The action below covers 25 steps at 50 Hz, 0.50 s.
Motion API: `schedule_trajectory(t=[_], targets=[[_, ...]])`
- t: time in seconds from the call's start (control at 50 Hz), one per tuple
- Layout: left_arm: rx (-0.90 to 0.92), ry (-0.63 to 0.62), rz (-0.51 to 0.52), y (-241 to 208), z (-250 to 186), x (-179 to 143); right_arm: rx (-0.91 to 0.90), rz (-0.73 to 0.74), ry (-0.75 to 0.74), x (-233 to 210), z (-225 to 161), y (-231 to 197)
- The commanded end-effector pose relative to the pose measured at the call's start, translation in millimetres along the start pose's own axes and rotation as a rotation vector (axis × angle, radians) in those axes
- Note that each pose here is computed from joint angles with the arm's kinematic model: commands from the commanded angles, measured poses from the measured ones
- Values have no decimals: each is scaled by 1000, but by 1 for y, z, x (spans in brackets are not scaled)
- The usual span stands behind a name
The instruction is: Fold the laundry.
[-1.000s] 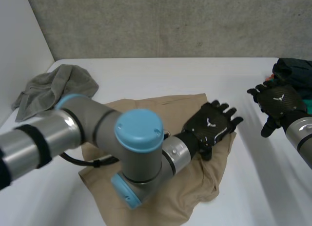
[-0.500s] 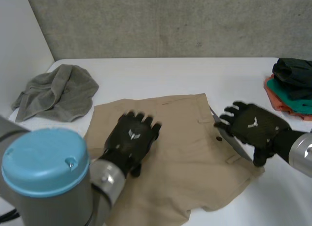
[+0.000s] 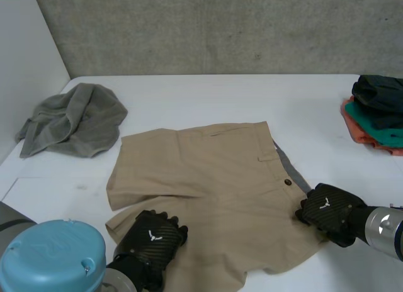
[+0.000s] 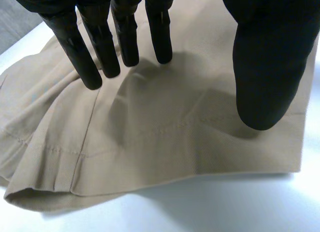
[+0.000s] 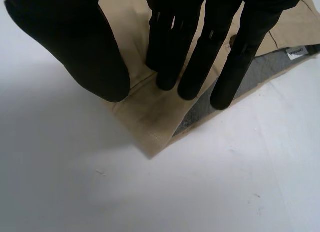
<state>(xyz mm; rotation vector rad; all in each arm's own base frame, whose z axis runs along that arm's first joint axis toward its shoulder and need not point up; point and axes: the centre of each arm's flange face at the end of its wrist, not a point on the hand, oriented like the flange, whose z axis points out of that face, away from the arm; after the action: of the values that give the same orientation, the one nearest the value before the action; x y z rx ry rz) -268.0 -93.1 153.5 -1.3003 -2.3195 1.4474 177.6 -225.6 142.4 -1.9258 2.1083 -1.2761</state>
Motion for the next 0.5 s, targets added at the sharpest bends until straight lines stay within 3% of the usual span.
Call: schedule_trajectory(t=[0.02, 0.2, 0.5], targets=[[16, 0, 1, 1, -13, 0, 23, 12, 64, 4, 10, 3], [25, 36, 37, 8, -27, 11, 60, 145, 74, 4, 9, -7], [-17, 53, 54, 20, -22, 15, 90, 158, 95, 4, 9, -14]])
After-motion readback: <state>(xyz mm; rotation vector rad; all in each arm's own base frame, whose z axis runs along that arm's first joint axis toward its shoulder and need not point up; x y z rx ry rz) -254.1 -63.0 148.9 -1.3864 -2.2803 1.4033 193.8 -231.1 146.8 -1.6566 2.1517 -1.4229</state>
